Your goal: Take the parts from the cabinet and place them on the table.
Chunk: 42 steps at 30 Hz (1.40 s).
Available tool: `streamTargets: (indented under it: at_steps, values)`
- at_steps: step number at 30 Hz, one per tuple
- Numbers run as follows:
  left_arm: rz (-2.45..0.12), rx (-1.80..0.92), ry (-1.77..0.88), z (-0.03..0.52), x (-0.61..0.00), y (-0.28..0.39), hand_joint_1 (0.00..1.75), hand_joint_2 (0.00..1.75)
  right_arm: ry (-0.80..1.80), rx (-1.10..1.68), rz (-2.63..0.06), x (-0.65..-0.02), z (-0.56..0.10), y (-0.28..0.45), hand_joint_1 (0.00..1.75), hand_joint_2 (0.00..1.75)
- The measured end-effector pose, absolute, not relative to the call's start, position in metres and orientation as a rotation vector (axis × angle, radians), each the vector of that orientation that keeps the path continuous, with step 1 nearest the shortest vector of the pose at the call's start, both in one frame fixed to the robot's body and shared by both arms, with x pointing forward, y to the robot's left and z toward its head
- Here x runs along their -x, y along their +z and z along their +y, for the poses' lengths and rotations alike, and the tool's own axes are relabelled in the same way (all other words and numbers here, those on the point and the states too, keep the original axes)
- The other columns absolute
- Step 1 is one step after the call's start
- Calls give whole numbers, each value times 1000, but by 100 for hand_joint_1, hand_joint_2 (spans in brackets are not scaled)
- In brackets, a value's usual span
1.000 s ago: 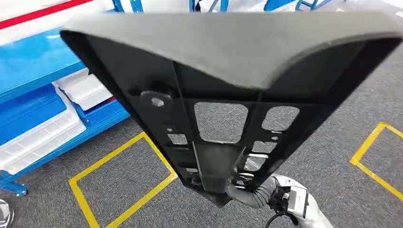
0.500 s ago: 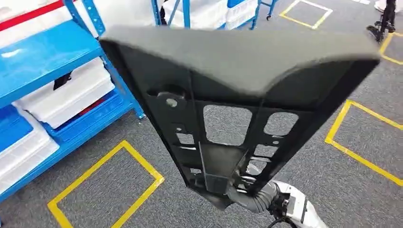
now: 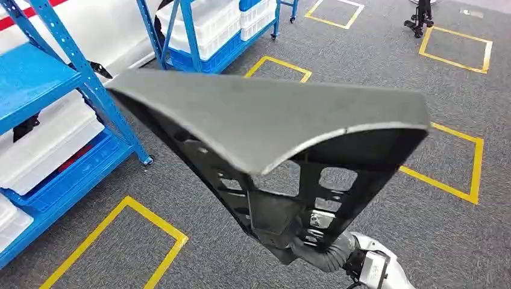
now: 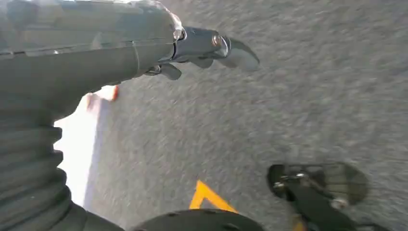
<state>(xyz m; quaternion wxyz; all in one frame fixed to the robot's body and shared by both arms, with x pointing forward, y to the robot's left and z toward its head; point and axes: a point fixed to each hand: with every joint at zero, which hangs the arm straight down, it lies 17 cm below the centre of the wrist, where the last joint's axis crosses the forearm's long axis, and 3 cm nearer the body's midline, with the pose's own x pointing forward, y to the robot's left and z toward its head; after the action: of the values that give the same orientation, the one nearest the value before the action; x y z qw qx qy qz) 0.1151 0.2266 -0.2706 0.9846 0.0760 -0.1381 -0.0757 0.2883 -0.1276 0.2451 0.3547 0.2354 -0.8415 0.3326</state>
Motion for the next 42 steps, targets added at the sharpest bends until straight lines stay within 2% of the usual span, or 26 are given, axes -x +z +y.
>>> streamTargets:
  at_steps: [8, 16, 26, 42]
  values:
    - [-320, -139, -174, 216, -133, -266, 0, 175, 860, -605, -2181, -287, -126, 247, 175, 175]
    - [-522, -159, -269, 208, -193, -246, 0, 175, 830, -685, -2152, -275, -123, 251, 175, 175]
    - [-255, -147, -53, 225, -111, -271, 0, 175, 814, -670, -2153, -278, -129, 247, 175, 175]
    - [-287, -226, -164, 246, -113, -271, 0, 175, 818, -597, -2171, -280, -144, 251, 175, 175]
